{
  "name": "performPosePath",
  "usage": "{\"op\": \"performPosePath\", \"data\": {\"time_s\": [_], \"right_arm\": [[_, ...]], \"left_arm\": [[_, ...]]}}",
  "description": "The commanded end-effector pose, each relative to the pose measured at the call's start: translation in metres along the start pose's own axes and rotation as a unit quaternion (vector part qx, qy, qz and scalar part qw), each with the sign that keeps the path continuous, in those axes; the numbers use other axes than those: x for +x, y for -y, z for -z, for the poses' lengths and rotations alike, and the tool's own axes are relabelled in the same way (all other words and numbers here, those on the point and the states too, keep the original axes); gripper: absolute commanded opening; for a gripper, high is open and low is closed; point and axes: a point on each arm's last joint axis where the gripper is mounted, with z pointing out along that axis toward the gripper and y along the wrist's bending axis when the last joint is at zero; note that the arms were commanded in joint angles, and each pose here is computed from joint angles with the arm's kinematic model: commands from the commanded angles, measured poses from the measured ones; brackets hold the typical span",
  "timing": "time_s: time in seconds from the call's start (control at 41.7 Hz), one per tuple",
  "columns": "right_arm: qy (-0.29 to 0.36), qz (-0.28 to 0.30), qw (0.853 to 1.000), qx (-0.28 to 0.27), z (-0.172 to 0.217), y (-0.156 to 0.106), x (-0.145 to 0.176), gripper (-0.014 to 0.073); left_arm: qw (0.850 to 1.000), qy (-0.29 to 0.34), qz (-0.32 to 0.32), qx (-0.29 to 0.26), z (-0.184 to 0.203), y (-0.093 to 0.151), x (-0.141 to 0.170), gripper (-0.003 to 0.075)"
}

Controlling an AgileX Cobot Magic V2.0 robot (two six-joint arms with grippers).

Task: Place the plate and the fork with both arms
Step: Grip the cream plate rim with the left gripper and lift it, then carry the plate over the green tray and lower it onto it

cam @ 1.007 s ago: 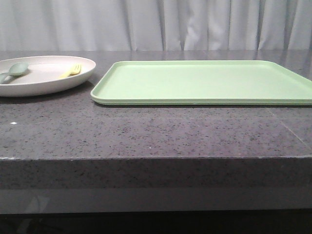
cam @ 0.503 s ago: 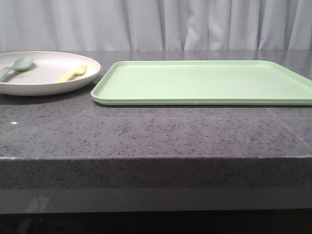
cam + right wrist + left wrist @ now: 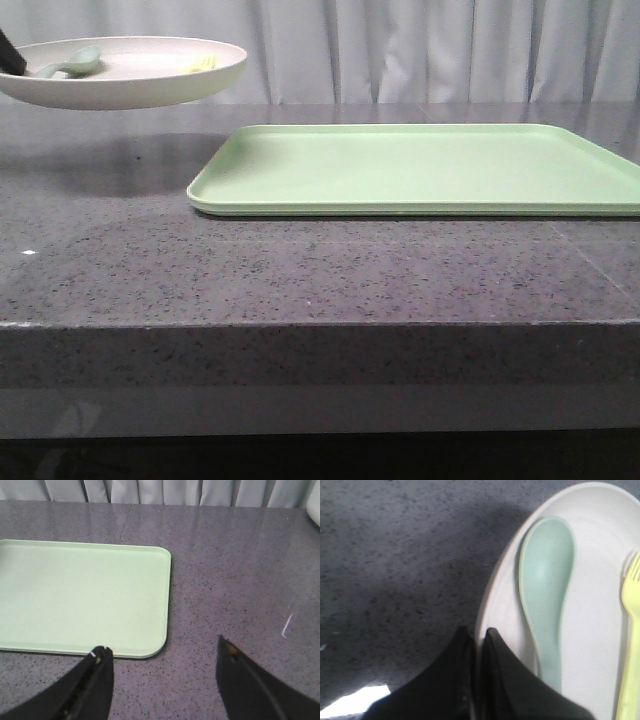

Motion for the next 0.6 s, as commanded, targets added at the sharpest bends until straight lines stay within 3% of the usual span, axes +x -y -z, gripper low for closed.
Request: {"op": "performPosePath", "data": {"time_s": [0.0, 0.336, 0.575], "right_arm": [[0.045, 0.007, 0.999, 0.004, 0.003, 0.000, -0.016, 0.0470], [0.045, 0.007, 0.999, 0.004, 0.003, 0.000, -0.016, 0.0470], [0.045, 0.007, 0.999, 0.004, 0.003, 0.000, -0.016, 0.0470]], "left_arm": [[0.998, 0.047, 0.000, 0.031, 0.018, 0.044, -0.008, -0.0020], [0.998, 0.052, -0.025, 0.034, -0.021, 0.119, 0.012, -0.0020], [0.995, 0.074, -0.020, 0.057, -0.038, 0.159, 0.026, -0.0020]]}}
